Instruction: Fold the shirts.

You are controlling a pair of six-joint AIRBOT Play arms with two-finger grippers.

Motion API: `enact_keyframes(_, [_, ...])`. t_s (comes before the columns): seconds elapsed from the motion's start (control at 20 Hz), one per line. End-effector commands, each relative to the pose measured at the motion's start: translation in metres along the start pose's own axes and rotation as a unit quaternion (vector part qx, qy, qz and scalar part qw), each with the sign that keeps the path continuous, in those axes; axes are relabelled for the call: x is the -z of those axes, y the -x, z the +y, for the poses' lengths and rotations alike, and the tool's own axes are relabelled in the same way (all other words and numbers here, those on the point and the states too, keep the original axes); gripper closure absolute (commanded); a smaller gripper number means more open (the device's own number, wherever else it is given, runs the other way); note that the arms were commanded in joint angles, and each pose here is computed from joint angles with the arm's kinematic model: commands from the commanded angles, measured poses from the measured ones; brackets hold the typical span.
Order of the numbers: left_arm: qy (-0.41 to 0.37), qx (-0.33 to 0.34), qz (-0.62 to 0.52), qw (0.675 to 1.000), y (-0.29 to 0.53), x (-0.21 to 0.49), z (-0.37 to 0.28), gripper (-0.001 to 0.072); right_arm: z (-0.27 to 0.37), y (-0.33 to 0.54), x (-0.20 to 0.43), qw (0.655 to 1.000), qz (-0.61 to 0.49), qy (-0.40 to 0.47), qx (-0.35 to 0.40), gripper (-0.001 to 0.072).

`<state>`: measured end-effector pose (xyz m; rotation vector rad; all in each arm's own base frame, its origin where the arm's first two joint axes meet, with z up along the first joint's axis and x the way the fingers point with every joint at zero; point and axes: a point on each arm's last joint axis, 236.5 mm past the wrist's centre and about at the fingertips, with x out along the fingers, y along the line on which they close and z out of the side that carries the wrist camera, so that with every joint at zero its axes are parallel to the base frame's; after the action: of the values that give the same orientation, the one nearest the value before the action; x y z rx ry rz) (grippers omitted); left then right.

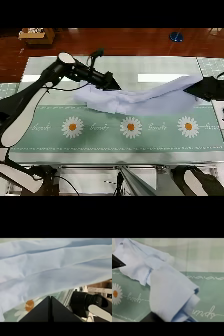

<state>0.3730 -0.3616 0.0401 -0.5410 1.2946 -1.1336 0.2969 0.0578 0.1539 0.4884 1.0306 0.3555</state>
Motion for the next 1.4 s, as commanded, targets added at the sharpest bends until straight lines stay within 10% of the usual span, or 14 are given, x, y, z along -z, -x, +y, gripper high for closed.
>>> enact_keyframes(0.0, [-0.005, -0.008, 0.011, 1.0, -0.039, 0.015, -0.006, 0.0687, 0.006, 0.021, 0.016, 1.0, -0.008, -0.002, 0.025, 0.0691])
enact_keyframes(0.8, [0.053, 0.02, 0.093, 0.994, -0.199, 0.117, -0.036, 0.069, 0.017, 0.046, 0.024, 0.998, -0.051, 0.007, 0.047, 0.0692])
enact_keyframes(1.35, [-0.078, -0.167, -0.171, 0.968, 0.172, -0.029, -0.031, 0.0691, 0.078, -0.018, -0.011, 0.996, -0.052, 0.045, -0.052, 0.0692])
